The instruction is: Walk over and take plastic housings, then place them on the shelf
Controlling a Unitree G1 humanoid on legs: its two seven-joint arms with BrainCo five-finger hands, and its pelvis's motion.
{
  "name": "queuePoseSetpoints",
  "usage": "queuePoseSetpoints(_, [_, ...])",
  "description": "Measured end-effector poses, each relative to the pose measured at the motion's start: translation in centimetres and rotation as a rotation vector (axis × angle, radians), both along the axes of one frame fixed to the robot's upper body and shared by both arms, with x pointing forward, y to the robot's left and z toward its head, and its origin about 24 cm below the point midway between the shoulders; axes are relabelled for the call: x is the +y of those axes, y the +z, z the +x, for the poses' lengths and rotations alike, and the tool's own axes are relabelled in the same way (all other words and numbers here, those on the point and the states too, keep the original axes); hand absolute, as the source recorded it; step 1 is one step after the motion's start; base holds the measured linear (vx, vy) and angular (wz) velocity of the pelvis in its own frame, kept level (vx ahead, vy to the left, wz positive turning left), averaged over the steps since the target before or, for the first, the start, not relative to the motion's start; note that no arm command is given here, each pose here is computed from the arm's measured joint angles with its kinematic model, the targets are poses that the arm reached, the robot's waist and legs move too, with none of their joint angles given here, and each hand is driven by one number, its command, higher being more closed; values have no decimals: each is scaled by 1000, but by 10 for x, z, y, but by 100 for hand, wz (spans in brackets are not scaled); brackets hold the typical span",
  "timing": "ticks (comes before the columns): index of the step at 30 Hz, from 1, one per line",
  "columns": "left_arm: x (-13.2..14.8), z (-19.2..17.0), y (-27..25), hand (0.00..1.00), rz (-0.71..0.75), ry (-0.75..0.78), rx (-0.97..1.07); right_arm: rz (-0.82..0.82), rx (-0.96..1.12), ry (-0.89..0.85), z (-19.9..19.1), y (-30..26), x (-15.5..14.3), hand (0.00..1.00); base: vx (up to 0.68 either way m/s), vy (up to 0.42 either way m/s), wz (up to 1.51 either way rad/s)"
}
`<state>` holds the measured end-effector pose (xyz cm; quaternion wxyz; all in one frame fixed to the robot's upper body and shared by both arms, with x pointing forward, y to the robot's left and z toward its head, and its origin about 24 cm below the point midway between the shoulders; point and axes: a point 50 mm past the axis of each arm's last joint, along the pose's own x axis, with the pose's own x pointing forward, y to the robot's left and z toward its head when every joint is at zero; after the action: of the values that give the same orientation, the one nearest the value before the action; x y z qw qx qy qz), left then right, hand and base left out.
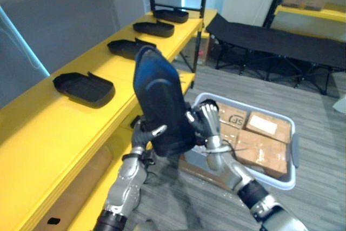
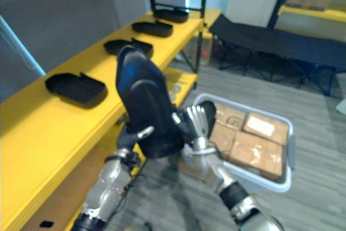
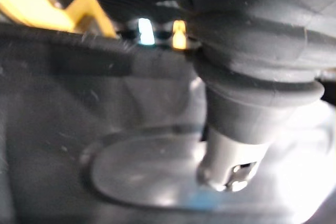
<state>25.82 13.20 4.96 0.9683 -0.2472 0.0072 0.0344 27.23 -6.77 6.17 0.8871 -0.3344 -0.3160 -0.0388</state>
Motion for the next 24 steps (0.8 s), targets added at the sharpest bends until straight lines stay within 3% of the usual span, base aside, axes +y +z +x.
queuePoseSetpoints(7, [-2, -1, -18, 100, -223, -30, 78, 81, 26, 30, -5, 0, 14, 100, 0, 0, 0])
queuePoseSetpoints(8, [-3, -1, -19, 100, -232, -38, 81, 86, 28, 31, -6, 0, 14, 0, 0, 0, 0])
queuePoseSetpoints(11, [-6, -2, -21, 100, -289, -64, 89, 119, 27, 68, -8, 2, 15, 0, 0, 0, 0])
queuePoseSetpoints(17, [-3, -1, -21, 100, -309, -53, 92, 311, 221, 240, -8, 3, 18, 0, 0, 0, 0])
queuePoseSetpoints(21, [4, -4, 3, 100, -151, 24, -15, 491, 289, 327, -16, 9, 14, 0, 0, 0, 0])
queuePoseSetpoints(24, [21, -7, 32, 100, 21, 207, -162, 629, 287, 373, -21, 21, 3, 0, 0, 0, 0])
